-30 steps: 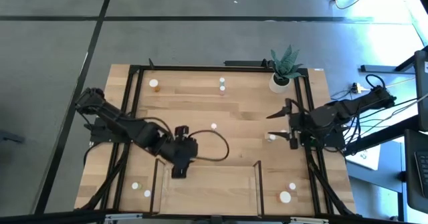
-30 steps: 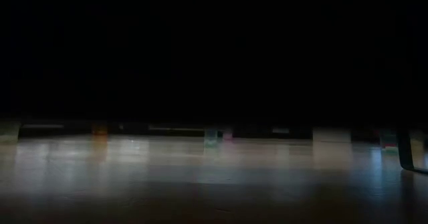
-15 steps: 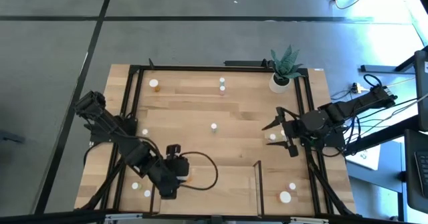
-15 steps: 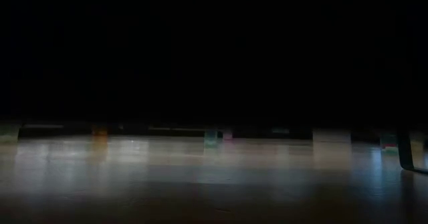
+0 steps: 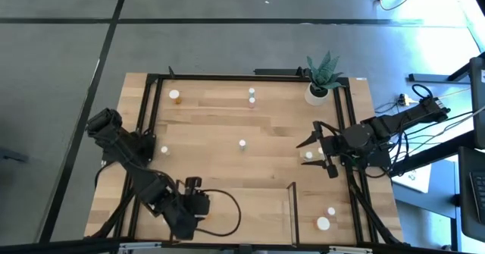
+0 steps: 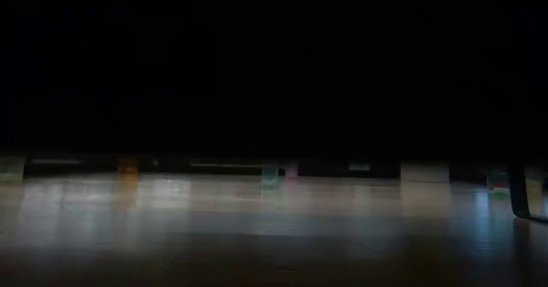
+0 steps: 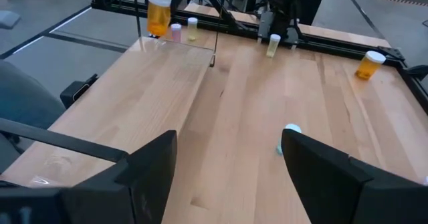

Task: Pick and place medicine bottles onto shelf by color
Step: Put the middle orange pill bottle on the shelf

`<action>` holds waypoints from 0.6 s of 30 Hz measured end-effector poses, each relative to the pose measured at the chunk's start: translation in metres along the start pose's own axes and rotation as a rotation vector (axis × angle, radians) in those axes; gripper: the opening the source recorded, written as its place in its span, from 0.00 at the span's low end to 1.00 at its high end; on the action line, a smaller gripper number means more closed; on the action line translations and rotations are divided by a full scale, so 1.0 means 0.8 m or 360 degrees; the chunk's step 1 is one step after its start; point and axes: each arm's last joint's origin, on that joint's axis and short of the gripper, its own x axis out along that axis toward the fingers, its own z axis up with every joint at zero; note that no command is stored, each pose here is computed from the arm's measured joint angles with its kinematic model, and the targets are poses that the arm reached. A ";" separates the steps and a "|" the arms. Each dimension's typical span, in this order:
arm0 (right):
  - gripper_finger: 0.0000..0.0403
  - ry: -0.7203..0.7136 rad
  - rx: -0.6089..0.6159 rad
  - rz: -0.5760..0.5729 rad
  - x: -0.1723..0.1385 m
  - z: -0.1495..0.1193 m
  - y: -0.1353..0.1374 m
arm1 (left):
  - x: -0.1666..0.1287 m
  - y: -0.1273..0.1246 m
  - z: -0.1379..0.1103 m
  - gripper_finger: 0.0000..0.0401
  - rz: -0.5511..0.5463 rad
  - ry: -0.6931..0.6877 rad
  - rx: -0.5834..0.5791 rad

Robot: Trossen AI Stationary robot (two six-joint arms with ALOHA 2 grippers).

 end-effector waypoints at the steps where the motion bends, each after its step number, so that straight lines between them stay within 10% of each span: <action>1: 0.67 0.0000 0.0001 0.0000 0.000 0.000 0.000 | 0.000 -0.002 -0.001 0.49 -0.0007 -0.0003 0.0007; 18: 0.67 -0.0006 0.0000 0.0000 0.000 0.000 0.000 | 0.020 -0.028 -0.013 0.49 -0.0033 -0.0017 0.0184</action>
